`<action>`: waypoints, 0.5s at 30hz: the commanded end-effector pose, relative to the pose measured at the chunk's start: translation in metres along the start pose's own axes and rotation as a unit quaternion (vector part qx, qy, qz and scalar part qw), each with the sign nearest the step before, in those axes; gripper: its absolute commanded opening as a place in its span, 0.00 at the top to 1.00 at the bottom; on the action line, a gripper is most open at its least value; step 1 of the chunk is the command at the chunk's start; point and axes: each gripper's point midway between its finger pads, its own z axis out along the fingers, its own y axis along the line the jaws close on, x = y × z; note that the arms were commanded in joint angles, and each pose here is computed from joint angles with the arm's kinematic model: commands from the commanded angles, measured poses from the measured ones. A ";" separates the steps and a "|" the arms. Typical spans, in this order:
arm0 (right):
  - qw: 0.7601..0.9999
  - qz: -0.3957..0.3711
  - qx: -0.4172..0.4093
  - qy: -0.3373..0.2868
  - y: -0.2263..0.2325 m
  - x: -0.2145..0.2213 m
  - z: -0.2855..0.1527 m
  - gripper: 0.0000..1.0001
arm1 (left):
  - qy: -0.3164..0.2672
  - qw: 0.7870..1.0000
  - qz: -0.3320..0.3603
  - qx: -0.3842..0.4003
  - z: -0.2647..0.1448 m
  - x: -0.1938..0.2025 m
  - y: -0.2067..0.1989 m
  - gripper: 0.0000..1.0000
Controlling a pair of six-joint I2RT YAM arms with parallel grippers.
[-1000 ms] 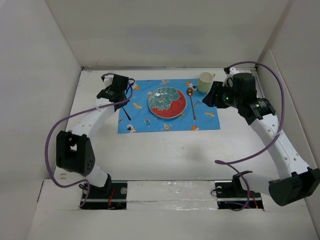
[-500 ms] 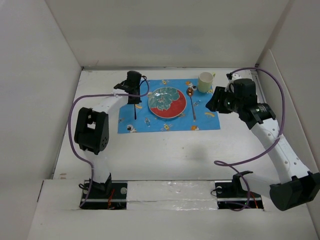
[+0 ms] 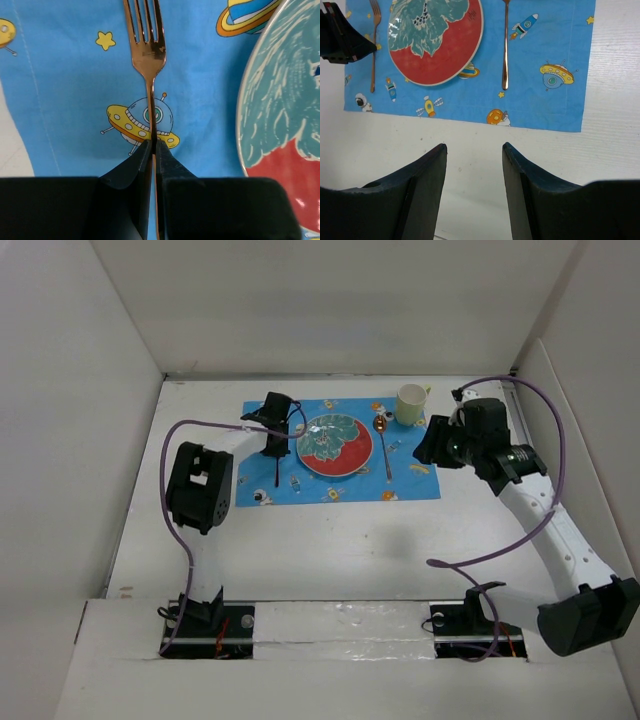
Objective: Set the dinner table for one person
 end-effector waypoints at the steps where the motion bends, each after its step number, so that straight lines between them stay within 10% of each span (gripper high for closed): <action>1: 1.000 0.001 0.004 -0.017 0.000 -0.011 -0.001 0.46 | -0.020 1.000 0.002 0.010 -0.002 -0.015 -0.005 1.00; 15: 1.000 -0.005 -0.011 -0.024 0.010 -0.026 -0.006 0.43 | -0.074 0.996 -0.040 -0.007 -0.045 -0.051 0.003 0.70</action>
